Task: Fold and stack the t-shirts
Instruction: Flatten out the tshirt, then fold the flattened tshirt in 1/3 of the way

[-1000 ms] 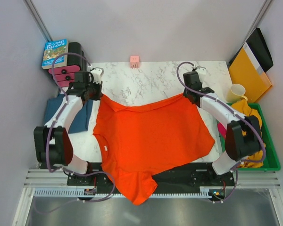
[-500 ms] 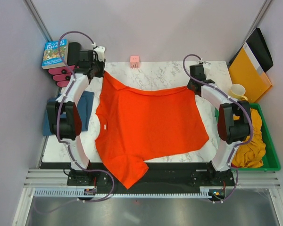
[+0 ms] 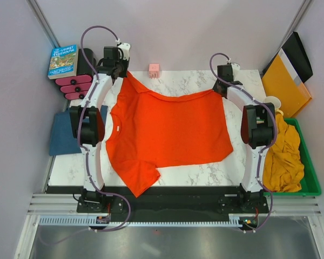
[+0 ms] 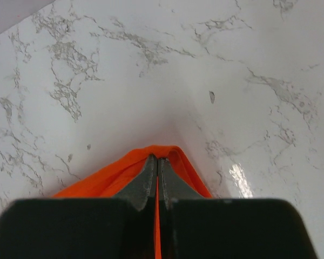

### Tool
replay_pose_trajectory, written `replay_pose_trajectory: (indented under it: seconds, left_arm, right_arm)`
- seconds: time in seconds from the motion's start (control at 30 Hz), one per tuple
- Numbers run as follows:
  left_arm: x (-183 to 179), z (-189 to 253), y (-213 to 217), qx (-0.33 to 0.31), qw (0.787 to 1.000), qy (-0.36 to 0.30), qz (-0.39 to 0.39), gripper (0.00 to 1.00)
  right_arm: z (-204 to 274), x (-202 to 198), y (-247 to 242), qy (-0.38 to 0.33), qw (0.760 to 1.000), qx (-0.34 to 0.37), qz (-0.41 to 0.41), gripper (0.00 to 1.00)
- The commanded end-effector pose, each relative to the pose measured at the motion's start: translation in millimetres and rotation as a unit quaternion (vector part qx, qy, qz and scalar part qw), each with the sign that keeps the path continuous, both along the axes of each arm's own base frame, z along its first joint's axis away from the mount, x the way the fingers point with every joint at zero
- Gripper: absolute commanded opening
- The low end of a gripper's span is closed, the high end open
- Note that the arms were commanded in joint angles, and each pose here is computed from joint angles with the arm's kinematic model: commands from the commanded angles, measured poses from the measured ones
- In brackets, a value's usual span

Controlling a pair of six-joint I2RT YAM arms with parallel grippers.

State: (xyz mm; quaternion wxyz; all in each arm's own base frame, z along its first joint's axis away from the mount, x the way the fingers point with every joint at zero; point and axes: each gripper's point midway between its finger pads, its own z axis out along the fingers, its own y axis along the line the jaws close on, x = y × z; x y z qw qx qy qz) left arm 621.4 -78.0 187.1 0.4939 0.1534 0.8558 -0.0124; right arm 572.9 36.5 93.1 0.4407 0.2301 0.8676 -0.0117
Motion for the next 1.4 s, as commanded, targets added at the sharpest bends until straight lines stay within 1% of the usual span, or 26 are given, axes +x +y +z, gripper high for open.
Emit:
replay_pose_trajectory:
  seconds: [0.0, 0.1, 0.27, 0.37, 0.43, 0.53, 0.67, 0.73, 0.8, 0.83, 0.87, 0.93, 0.97, 1.0, 1.03, 1.07, 1.1, 1.13, 1.17, 1.23, 1.27, 1.3, 1.33, 1.37]
  left_arm:
    - [12, 21, 6, 0.015, 0.999, -0.030, 0.012, 0.02]
    - [16, 22, 8, 0.021, 0.999, -0.033, 0.018, 0.02]
    - [25, 38, 9, 0.027, 0.998, -0.057, 0.020, 0.02]
    - [28, 42, 9, 0.028, 0.998, -0.061, 0.019, 0.02]
    - [27, 44, 9, 0.025, 0.998, -0.062, 0.021, 0.02]
    - [22, 53, 9, 0.018, 0.997, -0.065, 0.024, 0.02]
    - [13, 70, 7, 0.006, 0.997, -0.073, 0.024, 0.02]
    - [5, 89, 6, -0.003, 0.996, -0.084, 0.020, 0.02]
    - [-2, 90, 6, -0.008, 0.996, -0.081, 0.020, 0.02]
    - [-8, 103, 6, -0.011, 0.996, -0.090, 0.019, 0.02]
    - [-13, 97, 5, -0.012, 0.997, -0.080, 0.017, 0.02]
    - [-25, 109, 6, -0.021, 0.996, -0.084, 0.016, 0.02]
    - [-31, 98, 6, -0.023, 0.997, -0.070, 0.016, 0.02]
    - [-37, 97, 7, -0.030, 0.997, -0.065, 0.018, 0.02]
    - [-41, 95, 5, -0.034, 0.998, -0.061, 0.014, 0.02]
    - [-51, 95, 6, -0.035, 0.998, -0.057, 0.014, 0.02]
    - [-56, 93, 5, -0.039, 0.998, -0.054, 0.015, 0.02]
    - [-62, 93, 5, -0.041, 0.998, -0.052, 0.014, 0.02]
    - [-70, 88, 5, -0.044, 0.998, -0.047, 0.012, 0.02]
    - [-80, 86, 3, -0.049, 0.998, -0.040, 0.009, 0.02]
    - [-88, 83, 3, -0.051, 0.998, -0.035, 0.007, 0.02]
    - [-92, 81, 3, -0.055, 0.998, -0.031, 0.007, 0.02]
    - [-98, 70, 2, -0.056, 0.998, -0.018, 0.007, 0.02]
    - [-102, 71, 3, -0.058, 0.998, -0.018, 0.007, 0.02]
  right_arm:
    - [11, 25, -4, -0.022, 1.000, 0.005, 0.003, 0.00]
    - [15, 34, -5, -0.031, 0.999, 0.008, 0.004, 0.00]
    - [26, 47, -5, -0.044, 0.999, 0.010, 0.005, 0.00]
    - [25, 42, -7, -0.039, 0.999, 0.005, 0.001, 0.00]
    - [16, 36, -12, -0.027, 1.000, 0.001, -0.005, 0.00]
    - [17, 30, -15, -0.030, 1.000, 0.003, -0.006, 0.00]
    - [39, 27, -12, -0.052, 0.999, 0.013, 0.000, 0.00]
    - [52, 26, -11, -0.063, 0.998, 0.019, 0.001, 0.00]
    - [61, 25, -8, -0.071, 0.997, 0.026, 0.005, 0.00]
    - [70, 23, -8, -0.079, 0.996, 0.028, 0.004, 0.00]
    - [74, 22, -6, -0.082, 0.996, 0.029, 0.006, 0.00]
    - [85, 15, -8, -0.089, 0.996, 0.031, 0.004, 0.00]
    - [86, 11, -7, -0.089, 0.996, 0.032, 0.004, 0.00]
    - [83, 6, -8, -0.086, 0.996, 0.031, 0.002, 0.00]
    - [94, 1, -8, -0.096, 0.995, 0.034, 0.002, 0.00]
    - [96, -3, -9, -0.097, 0.995, 0.034, 0.002, 0.00]
    - [90, -10, -9, -0.088, 0.996, 0.033, 0.001, 0.00]
    - [99, -16, -11, -0.096, 0.995, 0.033, -0.001, 0.00]
    - [90, -24, -12, -0.085, 0.996, 0.032, -0.002, 0.00]
    - [97, -35, -14, -0.089, 0.995, 0.034, -0.005, 0.00]
    - [96, -41, -15, -0.087, 0.996, 0.035, -0.010, 0.00]
    - [83, -51, -16, -0.072, 0.997, 0.033, -0.010, 0.00]
    - [87, -57, -17, -0.075, 0.997, 0.033, -0.011, 0.00]
    - [85, -63, -19, -0.072, 0.997, 0.032, -0.013, 0.00]
